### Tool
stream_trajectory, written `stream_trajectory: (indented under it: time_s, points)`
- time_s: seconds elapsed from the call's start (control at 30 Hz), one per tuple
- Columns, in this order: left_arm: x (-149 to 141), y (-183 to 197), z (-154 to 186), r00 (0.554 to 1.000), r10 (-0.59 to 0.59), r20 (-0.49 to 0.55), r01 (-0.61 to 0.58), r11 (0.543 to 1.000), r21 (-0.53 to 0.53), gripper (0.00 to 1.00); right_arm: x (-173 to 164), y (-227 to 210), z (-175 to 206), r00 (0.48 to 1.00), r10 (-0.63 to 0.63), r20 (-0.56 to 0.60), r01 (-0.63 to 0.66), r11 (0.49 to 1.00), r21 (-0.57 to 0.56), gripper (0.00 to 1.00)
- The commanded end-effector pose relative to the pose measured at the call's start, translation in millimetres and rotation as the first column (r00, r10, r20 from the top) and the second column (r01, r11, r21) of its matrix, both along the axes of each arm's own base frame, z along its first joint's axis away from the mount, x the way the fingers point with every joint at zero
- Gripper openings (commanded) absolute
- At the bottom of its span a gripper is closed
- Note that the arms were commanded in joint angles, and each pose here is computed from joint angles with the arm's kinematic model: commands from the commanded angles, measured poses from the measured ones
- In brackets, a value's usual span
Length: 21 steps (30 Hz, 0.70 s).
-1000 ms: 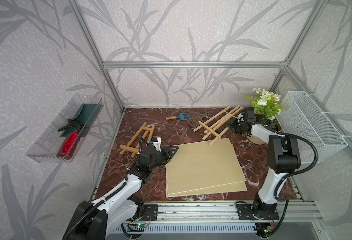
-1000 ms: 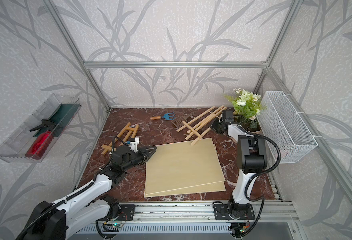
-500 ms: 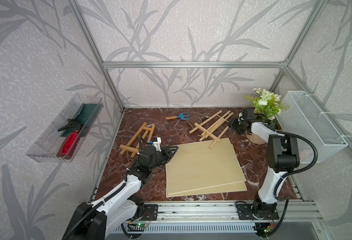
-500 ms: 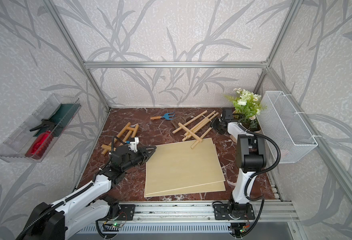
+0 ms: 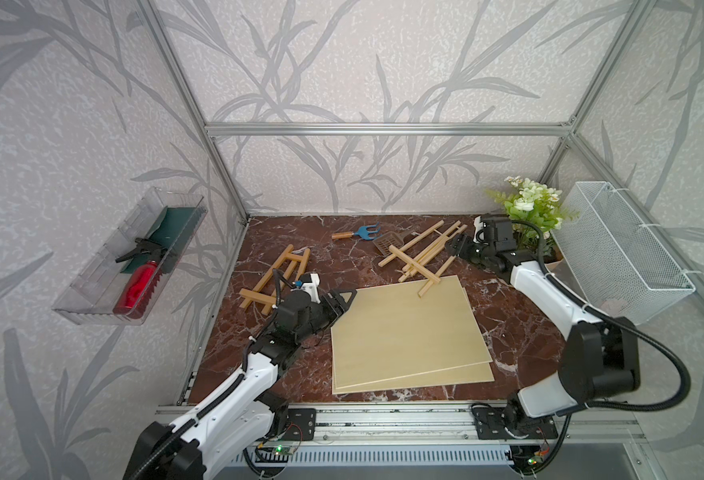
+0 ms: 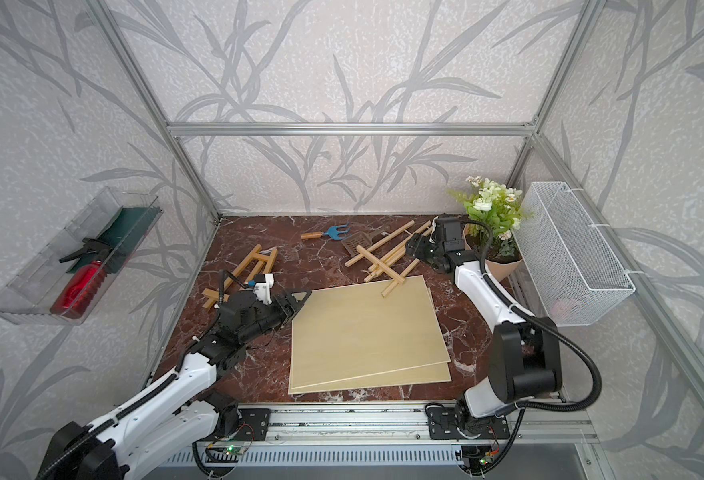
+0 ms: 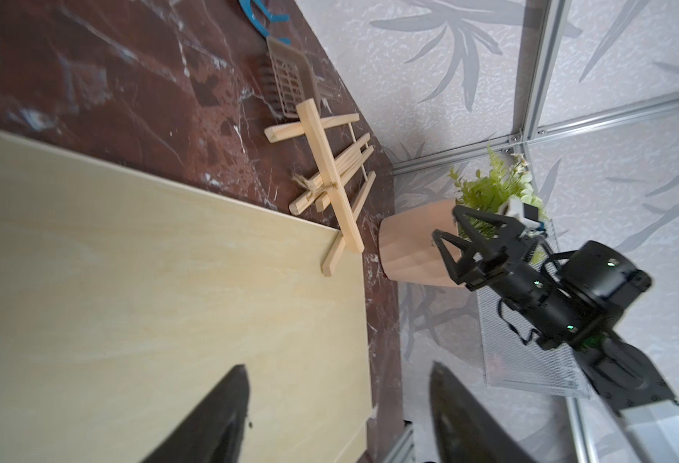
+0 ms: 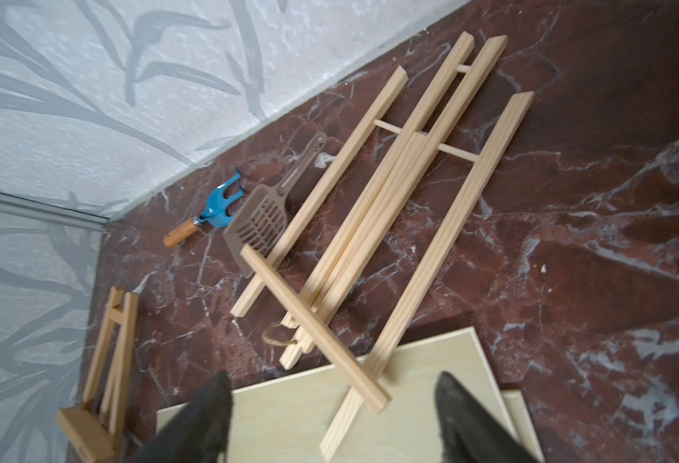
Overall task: Disassemble the easel
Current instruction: Place the easel at the center of the board, then reset both arms
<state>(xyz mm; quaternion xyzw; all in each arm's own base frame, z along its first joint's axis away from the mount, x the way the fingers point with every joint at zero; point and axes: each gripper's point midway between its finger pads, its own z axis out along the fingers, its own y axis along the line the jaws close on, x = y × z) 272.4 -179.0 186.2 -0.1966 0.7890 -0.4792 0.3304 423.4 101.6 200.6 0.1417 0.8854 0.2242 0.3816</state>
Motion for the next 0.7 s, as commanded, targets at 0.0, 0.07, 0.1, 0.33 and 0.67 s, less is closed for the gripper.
stream_trajectory:
  time_s: [0.0,0.07,0.1,0.33,0.67]
  points:
    - [-3.4,9.5,33.1,0.996,0.055,0.076,-0.061,0.995,0.081,0.83,-17.7,-10.8,26.9,0.991,-0.026,0.133,0.036,0.997,-0.071,0.99]
    - [-8.6,13.8,50.6,0.991,0.079,0.107,-0.091,0.989,0.12,0.85,-34.0,-12.5,35.7,0.981,-0.029,0.194,0.049,0.994,-0.101,0.99]
    - [-10.3,16.0,57.7,0.989,0.089,0.118,-0.104,0.986,0.132,0.86,-40.4,-12.9,40.1,0.975,-0.031,0.221,0.056,0.992,-0.109,0.99]
    - [-11.1,42.7,103.1,0.972,0.148,0.183,-0.199,0.931,0.305,0.93,-85.7,-15.2,56.6,0.929,0.032,0.369,0.048,0.978,-0.204,0.99]
    - [6.7,106.0,172.6,0.776,0.22,0.591,-0.562,0.665,0.492,0.99,-100.8,-42.7,53.6,0.875,0.006,0.485,0.179,0.925,-0.336,0.99]
